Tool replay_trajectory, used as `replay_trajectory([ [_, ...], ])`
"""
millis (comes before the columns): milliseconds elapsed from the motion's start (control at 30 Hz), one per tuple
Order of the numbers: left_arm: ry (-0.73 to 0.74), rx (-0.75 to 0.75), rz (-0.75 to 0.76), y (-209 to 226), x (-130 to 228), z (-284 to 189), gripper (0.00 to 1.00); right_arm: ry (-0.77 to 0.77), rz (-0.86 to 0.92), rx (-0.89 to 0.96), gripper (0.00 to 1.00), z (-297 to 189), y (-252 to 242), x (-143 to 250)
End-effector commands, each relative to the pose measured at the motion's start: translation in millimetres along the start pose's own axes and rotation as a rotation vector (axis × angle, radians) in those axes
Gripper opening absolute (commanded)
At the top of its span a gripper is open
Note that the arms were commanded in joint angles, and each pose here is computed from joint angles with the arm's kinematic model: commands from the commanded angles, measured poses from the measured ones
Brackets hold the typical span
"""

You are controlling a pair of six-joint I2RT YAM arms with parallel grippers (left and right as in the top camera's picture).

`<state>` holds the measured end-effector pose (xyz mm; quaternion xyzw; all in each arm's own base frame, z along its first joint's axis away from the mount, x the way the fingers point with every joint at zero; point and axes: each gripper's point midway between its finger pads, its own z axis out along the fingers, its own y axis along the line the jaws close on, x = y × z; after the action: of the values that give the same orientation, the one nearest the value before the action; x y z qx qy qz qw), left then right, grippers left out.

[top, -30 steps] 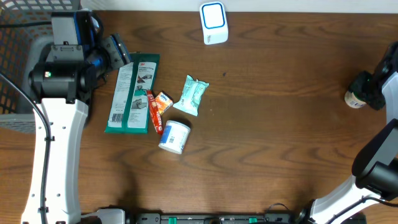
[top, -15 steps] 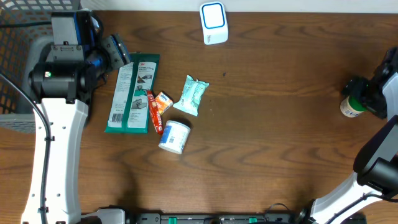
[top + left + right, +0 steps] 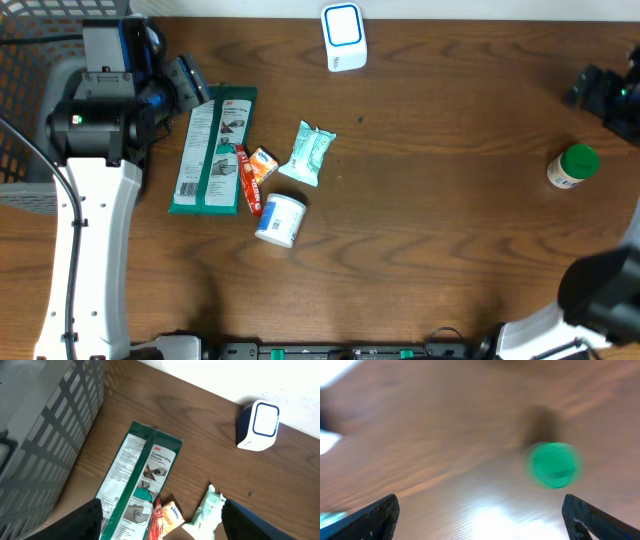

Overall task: Scan the item barcode
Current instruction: 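Release the jar and move the right gripper to the white jar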

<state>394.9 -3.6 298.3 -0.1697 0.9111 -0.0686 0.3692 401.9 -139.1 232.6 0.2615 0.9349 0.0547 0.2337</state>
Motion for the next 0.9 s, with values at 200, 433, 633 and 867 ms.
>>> replay_trajectory([
  [200,-0.011,-0.01,-0.003,2.9,-3.8,-1.0,0.77,0.286,-0.089,-0.478,0.99,-27.4,186.7,100.7],
  [433,-0.011,-0.01,-0.003,2.9,-3.8,-1.0,0.77,0.487,-0.187,-0.477,0.99,-3.5,271.3,211.4],
  [633,-0.011,-0.01,-0.003,2.9,-3.8,-1.0,0.77,0.487,-0.223,-0.367,0.99,31.1,308.5,296.3],
  [867,-0.011,-0.01,-0.003,2.9,-3.9,-1.0,0.77,0.401,-0.215,-0.239,0.99,58.6,318.7,360.9],
])
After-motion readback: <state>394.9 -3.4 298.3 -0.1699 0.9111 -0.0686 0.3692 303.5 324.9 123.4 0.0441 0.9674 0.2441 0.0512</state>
